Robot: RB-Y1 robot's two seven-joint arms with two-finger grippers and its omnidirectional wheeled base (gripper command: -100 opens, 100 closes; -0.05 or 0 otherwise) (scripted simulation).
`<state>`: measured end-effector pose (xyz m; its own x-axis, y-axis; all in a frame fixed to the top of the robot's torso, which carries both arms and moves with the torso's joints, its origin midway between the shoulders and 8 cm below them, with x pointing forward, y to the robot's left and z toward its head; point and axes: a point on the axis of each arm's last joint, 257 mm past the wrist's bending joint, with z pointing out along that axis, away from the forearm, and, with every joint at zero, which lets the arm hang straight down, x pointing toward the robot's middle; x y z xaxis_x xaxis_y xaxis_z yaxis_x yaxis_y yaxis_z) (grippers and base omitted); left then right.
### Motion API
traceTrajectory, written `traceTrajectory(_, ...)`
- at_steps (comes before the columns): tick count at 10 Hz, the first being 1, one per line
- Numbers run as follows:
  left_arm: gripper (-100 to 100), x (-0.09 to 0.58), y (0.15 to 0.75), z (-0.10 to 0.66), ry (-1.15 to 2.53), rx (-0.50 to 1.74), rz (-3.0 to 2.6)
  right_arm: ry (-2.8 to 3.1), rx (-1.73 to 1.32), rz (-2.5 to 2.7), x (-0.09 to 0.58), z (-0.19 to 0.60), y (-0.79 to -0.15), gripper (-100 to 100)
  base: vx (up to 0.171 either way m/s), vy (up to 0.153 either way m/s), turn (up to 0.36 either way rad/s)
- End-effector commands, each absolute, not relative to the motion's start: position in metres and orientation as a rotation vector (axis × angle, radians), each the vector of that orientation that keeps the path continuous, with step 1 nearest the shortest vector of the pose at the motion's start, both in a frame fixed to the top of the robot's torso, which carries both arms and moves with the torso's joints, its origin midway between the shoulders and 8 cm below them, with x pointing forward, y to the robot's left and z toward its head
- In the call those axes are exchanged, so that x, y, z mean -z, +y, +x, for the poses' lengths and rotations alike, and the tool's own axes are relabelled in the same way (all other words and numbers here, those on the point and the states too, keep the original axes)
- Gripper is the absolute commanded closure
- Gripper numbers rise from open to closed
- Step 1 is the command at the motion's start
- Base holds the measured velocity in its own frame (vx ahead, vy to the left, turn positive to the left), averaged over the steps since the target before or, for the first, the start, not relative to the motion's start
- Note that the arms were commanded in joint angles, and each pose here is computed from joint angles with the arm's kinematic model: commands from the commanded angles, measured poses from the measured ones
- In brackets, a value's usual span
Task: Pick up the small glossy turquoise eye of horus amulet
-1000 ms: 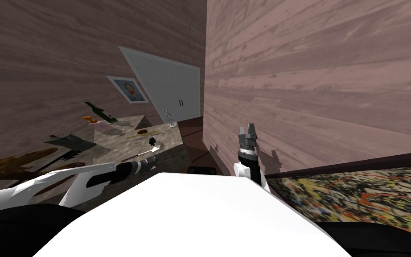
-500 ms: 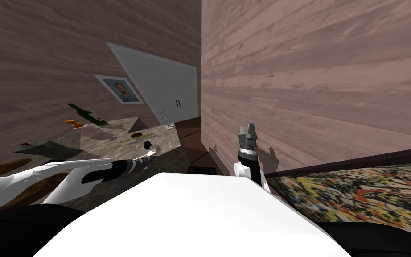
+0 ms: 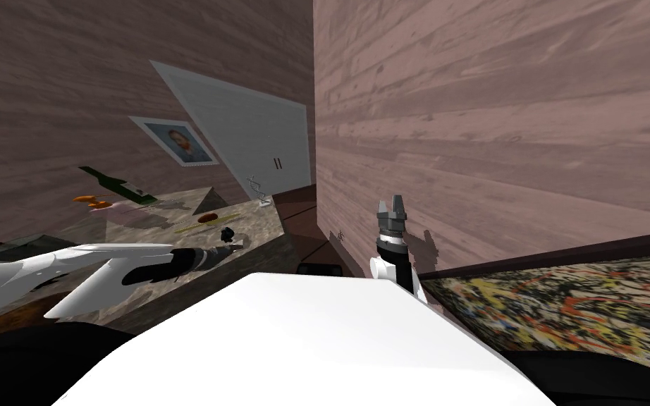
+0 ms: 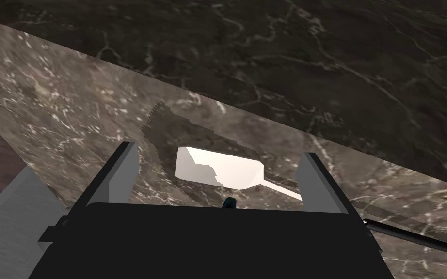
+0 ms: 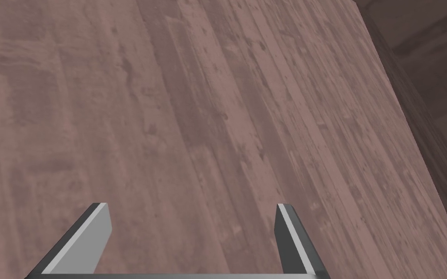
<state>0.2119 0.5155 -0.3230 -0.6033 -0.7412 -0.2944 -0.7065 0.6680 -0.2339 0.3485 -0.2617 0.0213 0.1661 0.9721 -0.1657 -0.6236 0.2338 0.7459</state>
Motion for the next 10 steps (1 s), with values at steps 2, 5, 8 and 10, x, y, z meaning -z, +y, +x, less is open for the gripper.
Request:
traceTrajectory(2,-100,0.314,0.535,0.214,2.524,0.039,-1.109,0.720,-1.236,0.594,-0.021,0.349,-0.262,0,0.017,0.016,-0.045)
traceTrajectory(5,-100,0.306,0.548,0.223,2.521,-0.020,-1.066,0.720,-1.236,0.594,-0.021,0.348,-0.262,0,0.031,0.033,-0.065)
traceTrajectory(8,-100,0.299,0.565,0.220,2.518,-0.089,-1.055,0.720,-1.236,0.594,-0.021,0.349,-0.262,0,0.011,0.014,-0.044)
traceTrajectory(10,-100,0.291,0.577,0.224,2.512,-0.141,-1.029,0.720,-1.236,0.594,-0.021,0.349,-0.262,0,0.024,0.029,-0.053)
